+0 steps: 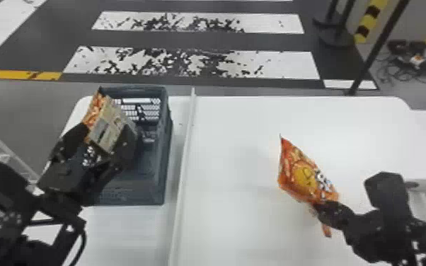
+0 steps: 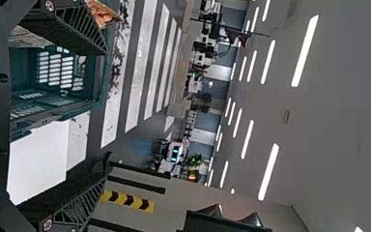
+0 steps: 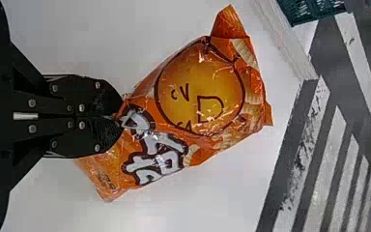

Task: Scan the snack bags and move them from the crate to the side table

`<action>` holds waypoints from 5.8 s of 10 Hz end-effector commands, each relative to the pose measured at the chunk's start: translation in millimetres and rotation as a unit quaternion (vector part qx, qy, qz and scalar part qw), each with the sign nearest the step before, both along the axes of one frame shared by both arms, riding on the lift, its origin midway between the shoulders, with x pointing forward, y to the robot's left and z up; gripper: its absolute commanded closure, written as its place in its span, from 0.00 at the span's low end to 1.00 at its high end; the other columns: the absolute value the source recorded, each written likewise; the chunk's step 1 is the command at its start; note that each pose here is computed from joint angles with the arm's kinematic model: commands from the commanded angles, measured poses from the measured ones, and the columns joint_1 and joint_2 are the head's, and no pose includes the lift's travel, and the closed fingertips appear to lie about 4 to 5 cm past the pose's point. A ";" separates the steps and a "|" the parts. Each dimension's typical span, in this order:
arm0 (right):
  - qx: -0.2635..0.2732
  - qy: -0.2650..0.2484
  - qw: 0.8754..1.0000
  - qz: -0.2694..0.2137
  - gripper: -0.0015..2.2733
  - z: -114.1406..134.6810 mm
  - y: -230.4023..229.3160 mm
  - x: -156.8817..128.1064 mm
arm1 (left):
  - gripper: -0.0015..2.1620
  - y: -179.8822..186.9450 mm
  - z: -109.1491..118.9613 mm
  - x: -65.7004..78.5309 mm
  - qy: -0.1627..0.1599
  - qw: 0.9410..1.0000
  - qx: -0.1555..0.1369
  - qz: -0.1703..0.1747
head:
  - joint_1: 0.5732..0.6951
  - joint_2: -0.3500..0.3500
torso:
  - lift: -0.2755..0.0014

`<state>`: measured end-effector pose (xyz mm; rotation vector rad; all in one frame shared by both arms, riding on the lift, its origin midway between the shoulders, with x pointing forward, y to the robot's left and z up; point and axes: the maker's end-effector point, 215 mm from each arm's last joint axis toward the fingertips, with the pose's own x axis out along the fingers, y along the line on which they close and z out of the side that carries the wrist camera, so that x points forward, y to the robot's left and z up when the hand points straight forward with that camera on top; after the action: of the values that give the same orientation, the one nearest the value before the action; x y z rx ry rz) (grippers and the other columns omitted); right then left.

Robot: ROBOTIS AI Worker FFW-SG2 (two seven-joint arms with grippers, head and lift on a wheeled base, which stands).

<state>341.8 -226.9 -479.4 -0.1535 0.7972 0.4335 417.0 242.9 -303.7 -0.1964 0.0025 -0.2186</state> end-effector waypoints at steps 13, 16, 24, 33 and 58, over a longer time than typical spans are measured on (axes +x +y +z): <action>0.435 0.250 0.849 -0.165 0.99 20.1 2.9 -30.2 | 0.05 -16.7 -4.9 -4.4 0.024 0.999 -0.005 -0.030 | 1.00 0.54 | 0.68; 0.392 0.254 0.858 -0.214 0.89 -1.2 -49.9 -15.2 | 0.05 -18.0 -6.5 -5.1 0.028 0.999 -0.005 -0.032 | 1.00 0.46 | 0.68; 0.296 -0.017 0.930 -0.217 0.03 49.3 -161.1 64.3 | 0.05 -18.8 -7.8 -7.6 0.029 0.999 -0.002 -0.035 | 1.00 0.18 | 0.68; 0.366 0.037 0.927 -0.072 0.90 37.9 37.1 14.9 | 0.05 -28.9 -17.0 -9.4 0.035 0.999 -0.002 -0.039 | 1.00 0.50 | 0.68; 0.201 -0.035 0.969 -0.140 0.91 0.2 -85.1 88.3 | 0.05 -37.0 -18.8 -21.3 0.038 0.998 -0.005 -0.049 | 1.00 0.32 | 0.68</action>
<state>431.6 -309.9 -475.9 0.3163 0.6340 0.3158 395.6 205.2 -323.0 -0.2150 0.0882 -0.3114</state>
